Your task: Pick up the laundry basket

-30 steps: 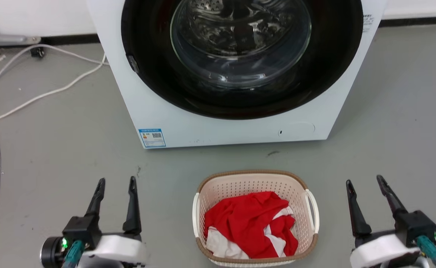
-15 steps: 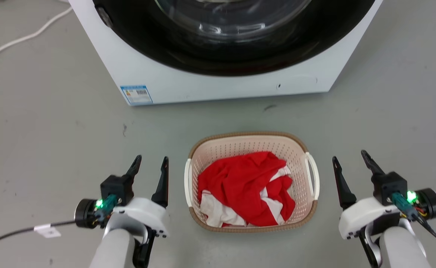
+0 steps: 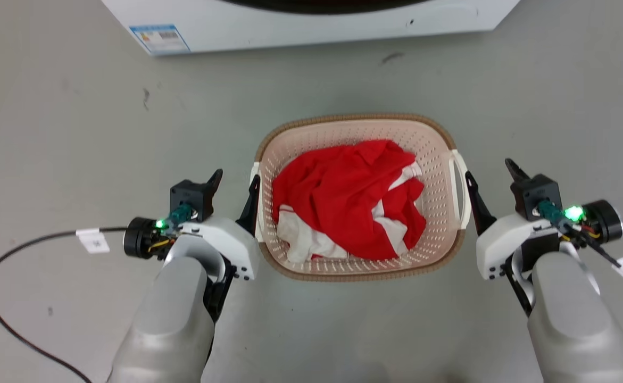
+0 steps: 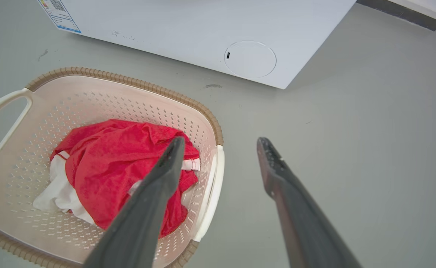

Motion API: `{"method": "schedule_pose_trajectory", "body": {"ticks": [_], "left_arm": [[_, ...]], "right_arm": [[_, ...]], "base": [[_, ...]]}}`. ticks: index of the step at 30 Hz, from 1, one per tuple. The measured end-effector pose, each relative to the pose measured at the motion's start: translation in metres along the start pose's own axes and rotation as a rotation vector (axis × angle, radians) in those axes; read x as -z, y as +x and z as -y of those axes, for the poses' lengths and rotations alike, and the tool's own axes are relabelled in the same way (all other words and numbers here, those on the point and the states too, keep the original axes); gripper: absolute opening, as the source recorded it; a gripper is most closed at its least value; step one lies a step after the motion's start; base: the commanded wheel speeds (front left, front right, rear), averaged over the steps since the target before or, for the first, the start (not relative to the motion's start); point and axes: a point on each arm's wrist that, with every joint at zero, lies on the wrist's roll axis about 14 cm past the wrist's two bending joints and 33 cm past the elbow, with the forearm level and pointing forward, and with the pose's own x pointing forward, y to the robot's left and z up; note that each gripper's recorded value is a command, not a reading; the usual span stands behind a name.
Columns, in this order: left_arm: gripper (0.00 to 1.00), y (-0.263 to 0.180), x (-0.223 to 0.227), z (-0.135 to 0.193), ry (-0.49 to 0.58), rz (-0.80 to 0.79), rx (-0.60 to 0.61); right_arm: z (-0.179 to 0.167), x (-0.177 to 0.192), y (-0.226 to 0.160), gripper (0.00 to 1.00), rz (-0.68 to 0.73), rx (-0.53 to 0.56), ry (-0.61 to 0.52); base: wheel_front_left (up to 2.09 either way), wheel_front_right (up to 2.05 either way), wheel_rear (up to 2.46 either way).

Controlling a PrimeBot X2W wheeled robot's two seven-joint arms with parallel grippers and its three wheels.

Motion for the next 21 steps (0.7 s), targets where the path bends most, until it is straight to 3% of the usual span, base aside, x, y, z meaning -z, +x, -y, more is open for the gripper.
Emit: {"method": "schedule_pose_trajectory", "body": {"ticks": [11, 21], "left_arm": [[1.00, 0.045, 0.064, -0.001, -0.005, -0.194, 0.039], [1.00, 0.068, 0.098, -0.001, -0.030, -0.276, 0.057]], "right_arm": [[-0.006, 0.065, 0.038, 1.00, -0.197, -0.055, -0.019], [-0.012, 0.111, 0.055, 1.00, -0.334, -0.082, 0.000]], "base": [[0.00, 0.00, 0.00], [0.00, 0.00, 0.00]]}}
